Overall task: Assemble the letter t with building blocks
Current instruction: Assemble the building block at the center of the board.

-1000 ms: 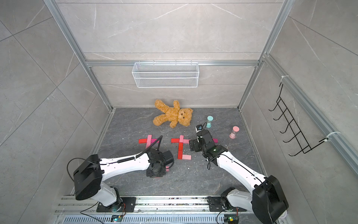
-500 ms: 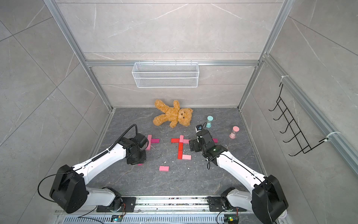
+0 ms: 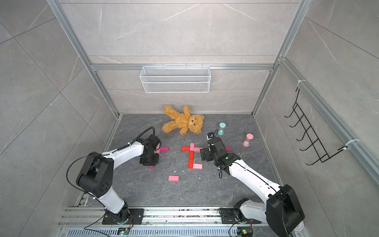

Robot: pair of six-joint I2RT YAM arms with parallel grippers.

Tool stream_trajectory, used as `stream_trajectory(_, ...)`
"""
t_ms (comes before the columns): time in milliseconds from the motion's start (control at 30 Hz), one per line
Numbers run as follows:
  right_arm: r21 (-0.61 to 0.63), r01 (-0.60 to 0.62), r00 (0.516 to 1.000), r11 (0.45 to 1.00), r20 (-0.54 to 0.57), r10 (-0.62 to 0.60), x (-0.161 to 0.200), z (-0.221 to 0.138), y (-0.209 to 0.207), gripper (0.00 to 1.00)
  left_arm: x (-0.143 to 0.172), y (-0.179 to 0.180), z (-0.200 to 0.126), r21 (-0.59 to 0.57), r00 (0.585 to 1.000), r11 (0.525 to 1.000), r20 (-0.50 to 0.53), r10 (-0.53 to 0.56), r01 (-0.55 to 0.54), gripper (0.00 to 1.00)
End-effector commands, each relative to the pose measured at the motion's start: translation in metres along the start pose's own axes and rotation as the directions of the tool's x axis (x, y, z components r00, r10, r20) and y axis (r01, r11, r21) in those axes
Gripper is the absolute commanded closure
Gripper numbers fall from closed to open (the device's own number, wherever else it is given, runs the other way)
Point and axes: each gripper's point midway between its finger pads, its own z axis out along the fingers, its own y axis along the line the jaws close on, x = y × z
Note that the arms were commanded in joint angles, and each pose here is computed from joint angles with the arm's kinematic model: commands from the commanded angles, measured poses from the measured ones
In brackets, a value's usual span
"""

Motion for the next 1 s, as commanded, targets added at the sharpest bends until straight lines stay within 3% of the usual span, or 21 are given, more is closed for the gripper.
stream_trajectory(0, 0.011, -0.006, 1.000, 1.000, 0.009, 0.006, -0.009, -0.004, -0.002, 0.00, -0.015, -0.007, -0.001, 0.025, 0.999, 0.999, 0.025, 0.037, -0.038, 0.99)
stream_trajectory(467, 0.013, -0.006, 1.000, 1.000, 0.007, 0.006, -0.008, -0.004, -0.003, 0.00, -0.011, -0.016, 0.014, 0.058, 0.998, 0.998, -0.059, 0.002, 0.001, 0.95)
stream_trajectory(967, 0.018, -0.006, 1.000, 1.000, 0.008, 0.006, -0.007, -0.005, -0.004, 0.00, -0.006, -0.017, 0.018, 0.072, 0.993, 0.997, -0.114, -0.031, 0.040, 0.80)
